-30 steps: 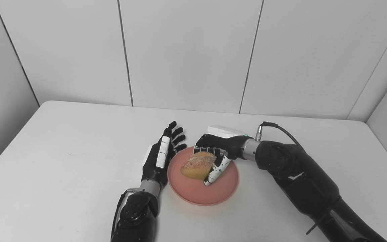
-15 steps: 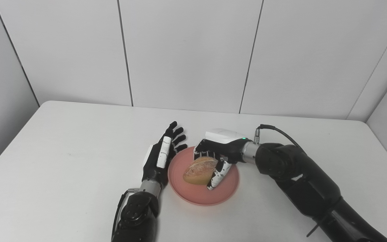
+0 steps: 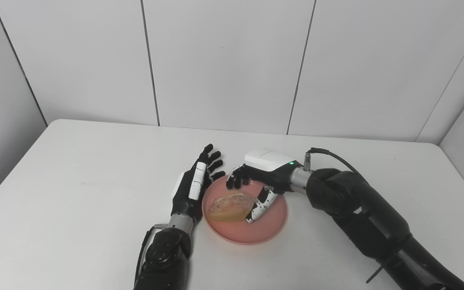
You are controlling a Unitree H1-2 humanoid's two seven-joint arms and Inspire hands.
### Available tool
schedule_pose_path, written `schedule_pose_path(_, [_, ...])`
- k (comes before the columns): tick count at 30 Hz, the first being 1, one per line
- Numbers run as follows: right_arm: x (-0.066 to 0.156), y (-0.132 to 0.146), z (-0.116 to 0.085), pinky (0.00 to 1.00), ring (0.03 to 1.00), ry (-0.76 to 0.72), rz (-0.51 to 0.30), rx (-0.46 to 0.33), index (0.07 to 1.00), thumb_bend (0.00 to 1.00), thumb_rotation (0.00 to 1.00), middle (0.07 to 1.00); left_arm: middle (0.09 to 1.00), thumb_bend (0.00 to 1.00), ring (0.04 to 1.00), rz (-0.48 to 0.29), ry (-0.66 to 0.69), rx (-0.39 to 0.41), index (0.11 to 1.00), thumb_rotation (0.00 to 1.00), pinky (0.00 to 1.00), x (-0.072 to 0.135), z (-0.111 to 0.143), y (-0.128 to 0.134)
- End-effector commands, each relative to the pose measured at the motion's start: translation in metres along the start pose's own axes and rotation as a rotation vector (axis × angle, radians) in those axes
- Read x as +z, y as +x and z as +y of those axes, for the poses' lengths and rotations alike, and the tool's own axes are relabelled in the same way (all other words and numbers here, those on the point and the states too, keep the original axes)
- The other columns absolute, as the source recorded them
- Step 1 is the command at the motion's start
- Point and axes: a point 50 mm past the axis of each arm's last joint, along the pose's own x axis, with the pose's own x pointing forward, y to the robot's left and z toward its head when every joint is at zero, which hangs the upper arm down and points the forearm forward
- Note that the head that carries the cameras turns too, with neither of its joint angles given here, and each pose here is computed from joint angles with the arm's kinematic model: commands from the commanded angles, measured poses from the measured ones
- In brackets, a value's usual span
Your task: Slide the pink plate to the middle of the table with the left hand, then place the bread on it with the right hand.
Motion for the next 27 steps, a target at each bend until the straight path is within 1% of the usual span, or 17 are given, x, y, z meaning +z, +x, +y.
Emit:
schedule_pose_path(1, [0.003, -0.004, -0.03, 0.66, 0.704, -0.084, -0.041, -0.08, 0.677, 1.0, 0.26, 0.689, 0.905, 0.9, 0.898, 0.091, -0.019, 0.016, 0.911, 0.91, 0.81, -0.017, -0.002, -0.006])
schedule_pose_path(2, [0.004, -0.004, -0.031, 0.67, 0.72, -0.088, -0.043, -0.08, 0.678, 1.0, 0.27, 0.705, 0.906, 0.9, 0.901, 0.093, -0.02, 0.016, 0.911, 0.91, 0.81, -0.017, -0.002, -0.006])
schedule_pose_path(3, [0.005, -0.004, -0.032, 0.69, 0.752, -0.091, -0.043, -0.08, 0.679, 1.0, 0.28, 0.74, 0.908, 0.91, 0.906, 0.093, -0.02, 0.016, 0.911, 0.91, 0.83, -0.017, -0.002, -0.006])
schedule_pose_path(4, [0.006, -0.005, -0.033, 0.7, 0.755, -0.096, -0.044, -0.082, 0.679, 1.0, 0.28, 0.744, 0.908, 0.91, 0.906, 0.092, -0.014, 0.015, 0.911, 0.91, 0.83, -0.017, -0.002, -0.006])
schedule_pose_path(6, [0.007, -0.005, -0.035, 0.73, 0.791, -0.108, -0.042, -0.085, 0.685, 1.0, 0.29, 0.78, 0.908, 0.91, 0.895, 0.09, -0.007, 0.011, 0.915, 0.92, 0.83, -0.017, -0.001, -0.006])
schedule_pose_path(7, [0.007, -0.006, -0.035, 0.78, 0.819, -0.114, -0.041, -0.087, 0.697, 1.0, 0.3, 0.806, 0.908, 0.91, 0.894, 0.088, -0.006, 0.01, 0.917, 0.92, 0.84, -0.017, -0.001, -0.006])
schedule_pose_path(10, [0.006, -0.007, -0.04, 0.86, 0.845, -0.144, -0.039, -0.099, 0.721, 1.0, 0.33, 0.83, 0.906, 0.9, 0.888, 0.085, -0.006, 0.009, 0.915, 0.93, 0.82, -0.016, -0.001, -0.005])
schedule_pose_path(12, [0.004, -0.009, -0.042, 0.87, 0.849, -0.147, -0.039, -0.11, 0.73, 1.0, 0.35, 0.833, 0.91, 0.9, 0.888, 0.083, -0.007, 0.008, 0.916, 0.93, 0.81, -0.016, -0.001, -0.005])
schedule_pose_path(15, [-0.001, -0.012, -0.046, 0.87, 0.846, -0.134, -0.038, -0.139, 0.734, 1.0, 0.37, 0.834, 0.915, 0.9, 0.89, 0.083, -0.011, 0.01, 0.912, 0.92, 0.81, -0.015, -0.001, -0.005])
schedule_pose_path(18, [-0.008, -0.018, -0.048, 0.85, 0.823, -0.087, -0.041, -0.191, 0.722, 1.0, 0.39, 0.815, 0.914, 0.9, 0.897, 0.083, -0.019, 0.012, 0.911, 0.92, 0.8, -0.014, 0.0, -0.005])
schedule_pose_path(19, [-0.013, -0.021, -0.049, 0.84, 0.821, -0.049, -0.033, -0.213, 0.721, 1.0, 0.4, 0.812, 0.913, 0.9, 0.897, 0.082, -0.018, 0.013, 0.911, 0.92, 0.8, -0.013, 0.0, -0.005])
schedule_pose_path(21, [-0.018, -0.025, -0.049, 0.84, 0.836, -0.008, -0.024, -0.237, 0.723, 1.0, 0.41, 0.812, 0.913, 0.9, 0.895, 0.08, -0.017, 0.014, 0.916, 0.92, 0.78, -0.013, 0.001, -0.004])
schedule_pose_path(22, [-0.024, -0.029, -0.048, 0.81, 0.847, 0.047, -0.019, -0.26, 0.718, 1.0, 0.42, 0.813, 0.913, 0.91, 0.891, 0.077, -0.012, 0.017, 0.916, 0.92, 0.78, -0.012, 0.002, -0.004])
schedule_pose_path(24, [-0.034, -0.034, -0.044, 0.79, 0.852, 0.145, -0.012, -0.296, 0.715, 1.0, 0.42, 0.814, 0.913, 0.91, 0.889, 0.072, -0.008, 0.022, 0.916, 0.92, 0.79, -0.012, 0.004, -0.002])
schedule_pose_path(26, [-0.044, -0.04, -0.036, 0.76, 0.854, 0.253, -0.011, -0.341, 0.721, 1.0, 0.46, 0.824, 0.913, 0.92, 0.888, 0.066, -0.016, 0.032, 0.915, 0.92, 0.78, -0.01, 0.005, 0.0])
schedule_pose_path(27, [-0.047, -0.042, -0.032, 0.77, 0.856, 0.299, -0.012, -0.362, 0.724, 1.0, 0.49, 0.824, 0.911, 0.91, 0.893, 0.062, -0.022, 0.036, 0.916, 0.91, 0.78, -0.009, 0.006, 0.001])
